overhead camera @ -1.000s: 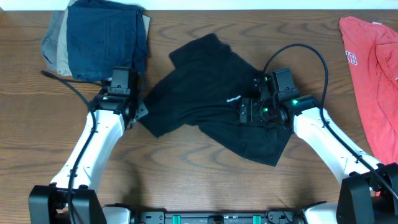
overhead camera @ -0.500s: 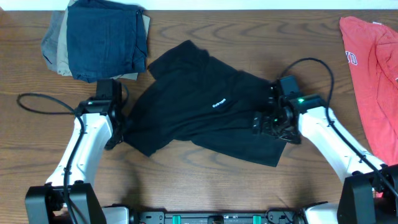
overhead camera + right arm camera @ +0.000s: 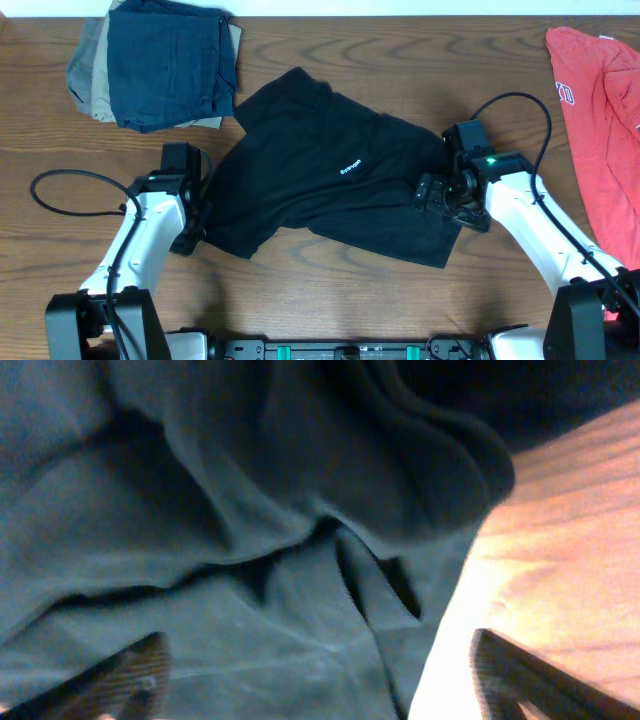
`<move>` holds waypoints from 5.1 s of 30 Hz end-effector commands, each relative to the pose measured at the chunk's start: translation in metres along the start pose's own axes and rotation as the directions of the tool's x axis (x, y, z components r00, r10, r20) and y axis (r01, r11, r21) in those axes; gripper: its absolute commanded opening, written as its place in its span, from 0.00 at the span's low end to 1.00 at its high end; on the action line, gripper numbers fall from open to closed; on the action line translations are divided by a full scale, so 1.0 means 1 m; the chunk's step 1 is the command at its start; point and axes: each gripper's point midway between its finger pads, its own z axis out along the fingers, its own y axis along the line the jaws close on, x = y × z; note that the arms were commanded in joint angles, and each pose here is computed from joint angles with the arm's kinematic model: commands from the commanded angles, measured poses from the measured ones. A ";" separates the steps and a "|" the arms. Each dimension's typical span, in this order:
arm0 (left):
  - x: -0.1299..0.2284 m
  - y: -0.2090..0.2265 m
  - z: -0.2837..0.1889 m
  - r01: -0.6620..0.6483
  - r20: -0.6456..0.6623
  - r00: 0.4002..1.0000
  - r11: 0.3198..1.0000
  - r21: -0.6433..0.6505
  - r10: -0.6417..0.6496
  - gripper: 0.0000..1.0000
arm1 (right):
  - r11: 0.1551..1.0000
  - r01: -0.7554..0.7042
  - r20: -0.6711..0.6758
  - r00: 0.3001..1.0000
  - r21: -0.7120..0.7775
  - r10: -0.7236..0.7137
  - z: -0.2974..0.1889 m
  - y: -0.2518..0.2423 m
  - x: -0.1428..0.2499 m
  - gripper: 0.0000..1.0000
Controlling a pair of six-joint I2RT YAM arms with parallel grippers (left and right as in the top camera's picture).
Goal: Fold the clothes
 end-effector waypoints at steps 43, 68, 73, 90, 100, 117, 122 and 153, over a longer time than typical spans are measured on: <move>0.009 -0.020 0.001 -0.176 -0.036 0.983 0.978 0.110 0.181 0.06 | 0.995 0.063 0.026 0.998 0.077 -0.065 0.041 -0.007 0.009 0.16; 0.009 -0.020 0.001 -0.193 -0.034 0.980 0.975 0.112 0.198 0.06 | 0.994 0.102 -0.053 0.994 0.041 -0.100 0.046 -0.009 0.033 0.50; 0.009 -0.021 0.001 -0.193 -0.032 0.980 0.975 0.114 0.198 0.06 | 0.994 0.098 -0.054 0.994 0.042 -0.096 0.046 -0.009 0.033 0.40; 0.009 -0.021 0.001 -0.193 -0.032 0.980 0.975 0.115 0.197 0.06 | 0.996 0.093 -0.103 0.990 0.011 -0.091 0.041 -0.004 0.041 0.27; 0.009 -0.021 0.001 -0.193 -0.032 0.980 0.975 0.115 0.197 0.06 | 0.994 0.111 -0.120 0.987 0.011 -0.109 0.041 -0.005 0.044 0.29; 0.014 -0.036 -0.030 -0.329 -0.010 0.939 0.907 0.262 0.344 0.06 | 0.998 0.054 -0.044 0.997 -0.026 -0.055 -0.014 0.001 0.016 0.01; 0.001 -0.033 -0.098 -0.385 0.124 0.922 0.839 0.384 0.366 0.06 | 0.995 0.058 0.086 0.995 -0.086 -0.050 -0.083 0.000 -0.011 0.01; -0.036 0.087 -0.450 -0.556 0.624 0.782 0.439 0.705 -0.011 0.06 | 0.981 0.032 0.723 0.680 -0.193 0.120 -0.400 -0.054 0.002 0.01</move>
